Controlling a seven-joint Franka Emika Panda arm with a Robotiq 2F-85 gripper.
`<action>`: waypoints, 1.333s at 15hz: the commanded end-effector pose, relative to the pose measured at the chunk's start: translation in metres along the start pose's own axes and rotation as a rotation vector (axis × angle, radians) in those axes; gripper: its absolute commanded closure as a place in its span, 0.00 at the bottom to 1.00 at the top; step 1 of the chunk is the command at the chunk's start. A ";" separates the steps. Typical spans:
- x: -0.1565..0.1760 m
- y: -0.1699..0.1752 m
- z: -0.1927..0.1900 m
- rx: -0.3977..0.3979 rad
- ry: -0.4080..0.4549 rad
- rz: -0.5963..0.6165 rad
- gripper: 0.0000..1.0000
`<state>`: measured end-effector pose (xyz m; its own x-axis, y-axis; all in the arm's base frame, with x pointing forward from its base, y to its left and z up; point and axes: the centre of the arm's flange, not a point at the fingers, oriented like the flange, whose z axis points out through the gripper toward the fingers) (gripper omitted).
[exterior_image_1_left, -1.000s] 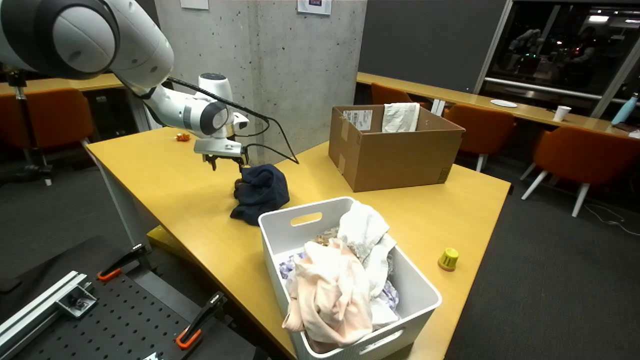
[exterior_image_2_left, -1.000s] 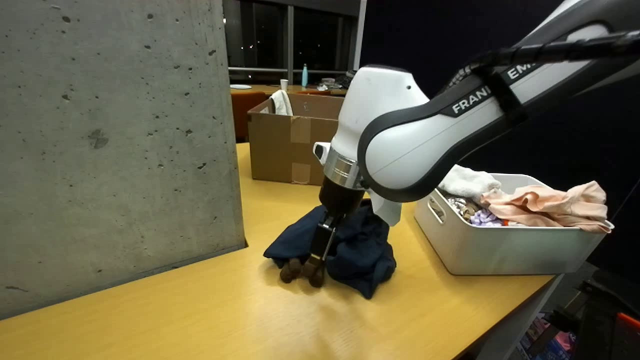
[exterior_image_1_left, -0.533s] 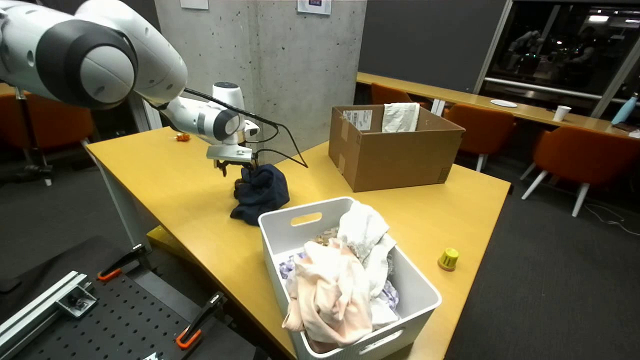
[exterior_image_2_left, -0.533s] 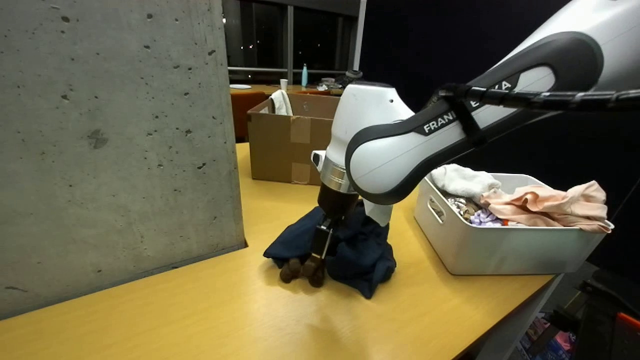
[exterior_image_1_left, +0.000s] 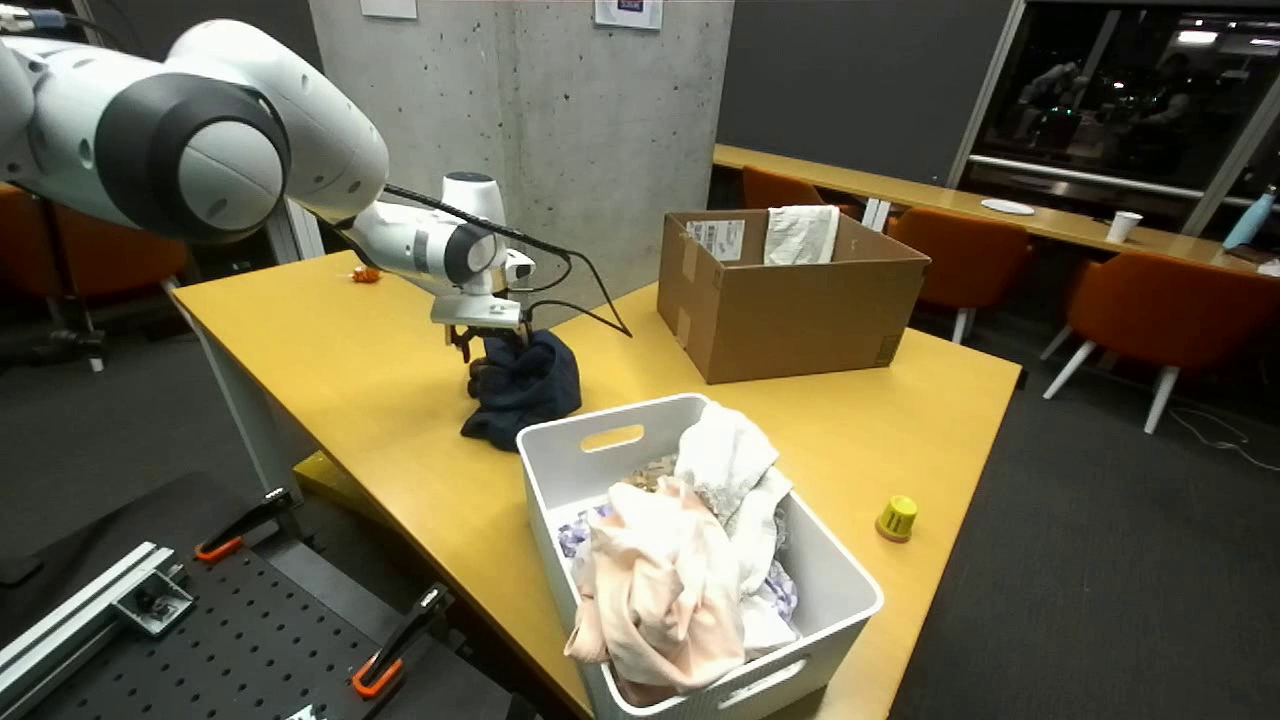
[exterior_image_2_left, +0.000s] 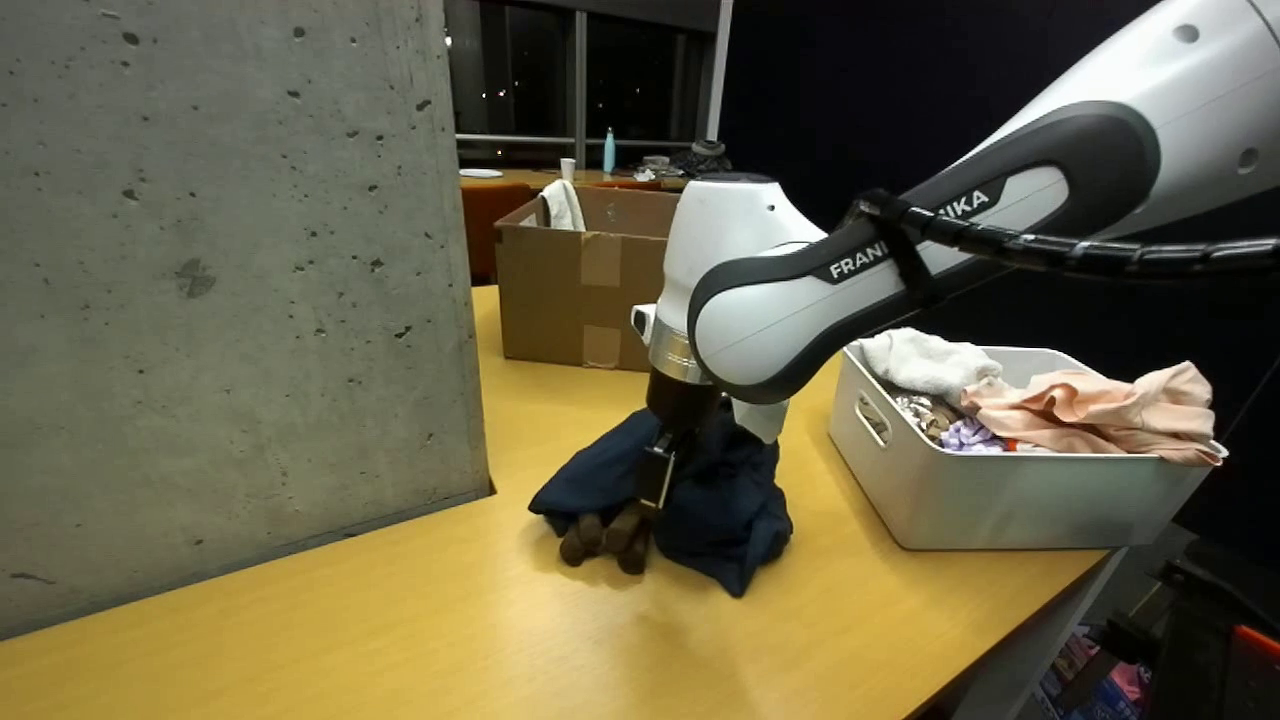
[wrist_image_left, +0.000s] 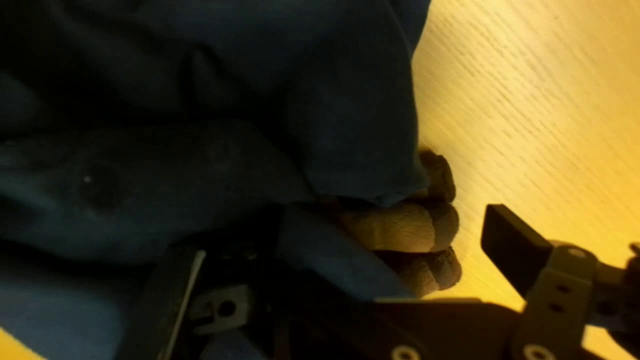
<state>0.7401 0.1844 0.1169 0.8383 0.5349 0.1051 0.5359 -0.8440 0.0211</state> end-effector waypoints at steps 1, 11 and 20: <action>0.004 0.010 -0.009 -0.051 -0.027 0.015 0.00; -0.022 0.002 0.014 -0.032 -0.070 0.049 0.00; -0.029 0.007 0.011 -0.036 -0.069 0.057 0.80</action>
<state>0.7267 0.1689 0.0920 0.8697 0.4920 0.0399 0.4912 -0.8706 0.0286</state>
